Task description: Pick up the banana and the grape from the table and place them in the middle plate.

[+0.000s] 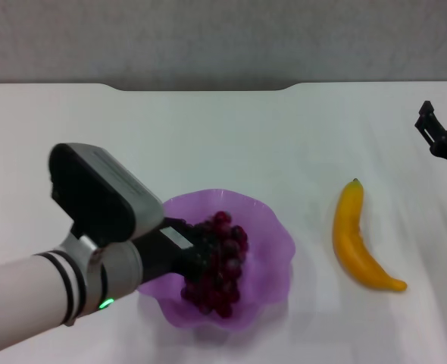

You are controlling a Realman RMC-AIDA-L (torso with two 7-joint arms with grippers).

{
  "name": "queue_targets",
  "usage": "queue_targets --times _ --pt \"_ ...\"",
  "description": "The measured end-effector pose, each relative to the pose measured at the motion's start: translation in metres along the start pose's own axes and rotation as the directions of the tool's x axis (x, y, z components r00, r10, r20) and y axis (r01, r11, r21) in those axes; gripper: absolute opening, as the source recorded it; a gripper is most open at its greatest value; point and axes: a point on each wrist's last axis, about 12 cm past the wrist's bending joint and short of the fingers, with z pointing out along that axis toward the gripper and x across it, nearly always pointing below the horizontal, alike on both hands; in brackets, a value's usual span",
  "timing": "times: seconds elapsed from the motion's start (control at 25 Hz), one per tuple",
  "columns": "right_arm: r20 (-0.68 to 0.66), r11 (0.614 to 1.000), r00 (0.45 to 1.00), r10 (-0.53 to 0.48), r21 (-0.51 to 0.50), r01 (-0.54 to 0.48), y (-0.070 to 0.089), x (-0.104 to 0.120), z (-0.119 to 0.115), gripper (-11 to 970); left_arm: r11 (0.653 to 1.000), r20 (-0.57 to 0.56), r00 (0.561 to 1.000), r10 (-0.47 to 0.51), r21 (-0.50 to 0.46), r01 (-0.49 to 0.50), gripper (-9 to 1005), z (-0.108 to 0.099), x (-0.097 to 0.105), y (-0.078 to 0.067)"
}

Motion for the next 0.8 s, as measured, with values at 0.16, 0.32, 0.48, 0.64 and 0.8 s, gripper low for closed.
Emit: queue_targets --times 0.16,0.32,0.48,0.64,0.8 --pt "0.000 1.000 1.000 0.000 0.000 0.000 0.000 0.000 0.000 884 0.999 -0.021 1.000 0.021 0.029 -0.020 108 0.006 0.001 -0.005" --pt "-0.001 1.000 1.000 -0.001 -0.002 0.001 0.000 0.000 0.000 884 0.999 -0.027 0.999 0.032 0.032 -0.031 201 0.011 0.002 -0.005" --pt "-0.001 1.000 1.000 -0.001 -0.002 0.001 0.000 0.000 0.000 883 0.999 -0.031 0.999 0.038 0.033 -0.037 354 0.014 0.000 -0.004" --pt "-0.001 1.000 1.000 -0.002 -0.003 0.002 0.001 0.000 0.000 883 0.999 -0.027 0.999 0.039 0.029 -0.038 473 0.016 -0.001 -0.002" --pt "-0.002 1.000 1.000 -0.002 -0.003 0.002 0.000 0.000 0.000 883 0.999 -0.003 0.999 0.036 0.018 -0.036 609 0.015 -0.005 -0.002"
